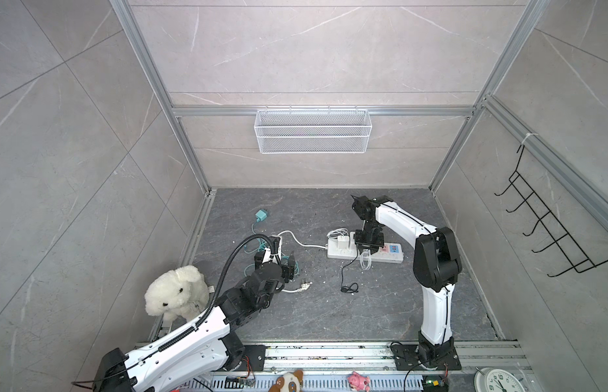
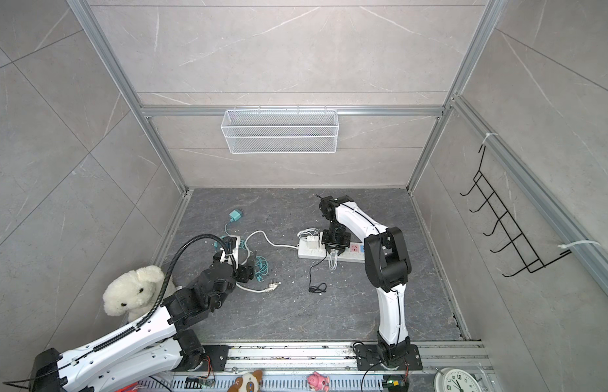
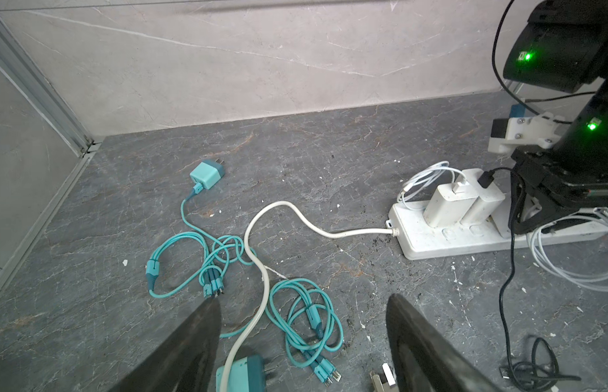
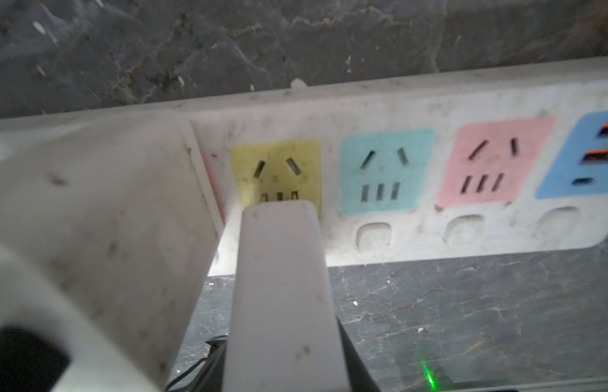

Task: Insert plugs into power strip
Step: Insert the plug into the socket.

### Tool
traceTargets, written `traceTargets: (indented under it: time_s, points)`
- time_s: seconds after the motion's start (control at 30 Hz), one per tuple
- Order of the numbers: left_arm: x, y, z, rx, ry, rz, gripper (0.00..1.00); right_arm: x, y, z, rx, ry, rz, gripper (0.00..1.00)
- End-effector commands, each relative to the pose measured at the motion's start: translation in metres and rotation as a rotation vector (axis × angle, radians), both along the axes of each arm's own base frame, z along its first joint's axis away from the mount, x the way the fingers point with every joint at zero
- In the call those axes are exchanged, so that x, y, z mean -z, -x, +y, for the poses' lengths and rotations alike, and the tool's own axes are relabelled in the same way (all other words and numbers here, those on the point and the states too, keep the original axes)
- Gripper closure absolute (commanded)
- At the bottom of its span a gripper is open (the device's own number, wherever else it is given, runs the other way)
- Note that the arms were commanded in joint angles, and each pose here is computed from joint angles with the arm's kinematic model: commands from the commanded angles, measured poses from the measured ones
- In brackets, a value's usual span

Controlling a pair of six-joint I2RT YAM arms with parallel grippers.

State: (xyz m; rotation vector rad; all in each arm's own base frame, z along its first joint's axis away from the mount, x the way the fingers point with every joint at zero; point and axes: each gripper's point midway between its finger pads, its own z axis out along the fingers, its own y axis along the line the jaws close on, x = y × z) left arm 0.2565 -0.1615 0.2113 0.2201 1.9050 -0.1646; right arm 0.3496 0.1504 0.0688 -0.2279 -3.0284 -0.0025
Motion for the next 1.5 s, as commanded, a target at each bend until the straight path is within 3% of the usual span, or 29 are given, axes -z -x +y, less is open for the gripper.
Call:
traceTargets:
  time_s: [0.0, 0.4, 0.67, 1.0, 1.47]
  points:
    - [-0.003, 0.001, 0.004, -0.012, 0.022, -0.014, 0.22, 0.015, -0.006, 0.006, -0.045, -0.016, 0.037, 1.0]
    - [-0.004, 0.002, 0.004, 0.011, 0.01, -0.04, 0.22, 0.001, -0.029, 0.011, -0.073, 0.003, 0.085, 1.0]
    - [-0.008, 0.005, 0.003, 0.023, 0.032, -0.047, 0.22, 0.012, -0.033, 0.014, -0.106, 0.0, 0.151, 1.0]
    - [-0.009, 0.004, 0.004, 0.017, 0.031, -0.041, 0.22, -0.004, -0.051, 0.021, -0.101, -0.032, 0.051, 0.92]
    - [-0.019, 0.007, 0.011, 0.0, 0.029, -0.046, 0.22, 0.008, -0.067, 0.029, -0.093, -0.014, 0.047, 0.91]
